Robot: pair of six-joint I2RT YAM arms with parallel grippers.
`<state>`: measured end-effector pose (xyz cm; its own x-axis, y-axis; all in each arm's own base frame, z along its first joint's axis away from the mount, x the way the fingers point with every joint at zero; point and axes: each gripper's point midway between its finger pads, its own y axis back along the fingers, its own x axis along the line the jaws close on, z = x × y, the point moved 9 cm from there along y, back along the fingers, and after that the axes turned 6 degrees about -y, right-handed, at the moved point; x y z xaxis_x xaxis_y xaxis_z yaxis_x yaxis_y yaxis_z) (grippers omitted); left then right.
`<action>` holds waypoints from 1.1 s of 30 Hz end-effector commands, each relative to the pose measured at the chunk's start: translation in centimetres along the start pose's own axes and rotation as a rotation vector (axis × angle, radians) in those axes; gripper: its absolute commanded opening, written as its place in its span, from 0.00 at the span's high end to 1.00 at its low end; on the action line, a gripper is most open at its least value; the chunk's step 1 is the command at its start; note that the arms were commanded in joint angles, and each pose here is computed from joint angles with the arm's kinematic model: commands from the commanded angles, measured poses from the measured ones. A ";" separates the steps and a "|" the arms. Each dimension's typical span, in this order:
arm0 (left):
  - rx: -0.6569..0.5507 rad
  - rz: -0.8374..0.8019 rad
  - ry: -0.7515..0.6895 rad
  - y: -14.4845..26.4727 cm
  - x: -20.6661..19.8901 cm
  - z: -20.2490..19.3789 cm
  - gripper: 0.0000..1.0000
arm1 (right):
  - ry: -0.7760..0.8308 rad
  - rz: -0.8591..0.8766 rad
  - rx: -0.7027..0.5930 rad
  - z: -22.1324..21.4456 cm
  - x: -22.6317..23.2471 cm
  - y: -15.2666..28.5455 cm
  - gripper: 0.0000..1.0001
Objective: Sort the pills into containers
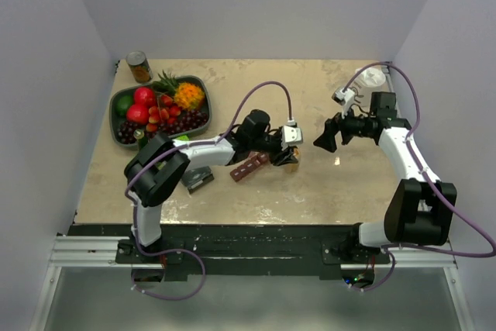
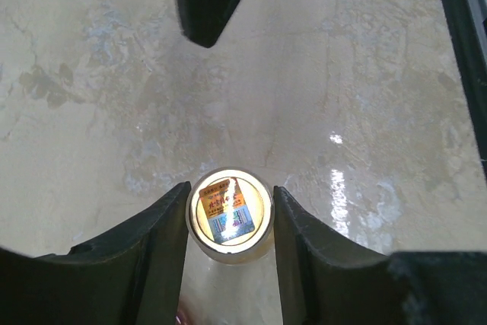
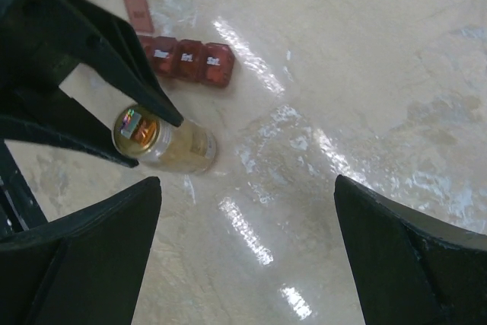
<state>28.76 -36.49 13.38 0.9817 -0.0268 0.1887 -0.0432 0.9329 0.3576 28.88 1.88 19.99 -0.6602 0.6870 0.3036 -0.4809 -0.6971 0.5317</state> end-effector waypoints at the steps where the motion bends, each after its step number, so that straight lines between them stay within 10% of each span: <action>1: -0.210 0.198 0.075 4.1 0.7 6.6 1.00 | 0.236 0.238 -0.052 -0.4 2.0 0.0 0.01; 9: -0.370 0.339 0.275 9.5 -2.3 8.7 1.00 | 0.608 0.448 -0.086 0.9 7.8 -1.7 0.01; 23: -0.592 0.494 0.315 13.8 -3.3 12.1 1.00 | 0.486 0.646 -0.136 4.9 13.7 -4.6 0.04; 33: -0.669 0.510 0.339 14.9 -4.0 12.6 1.00 | 0.379 0.668 -0.125 5.6 14.2 -5.4 0.26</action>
<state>22.35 -27.72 26.41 0.8791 0.4537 -0.1462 -0.4736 0.8659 -0.1607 24.94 15.91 24.09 -0.9758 0.0362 0.2156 0.0292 -0.9557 0.2928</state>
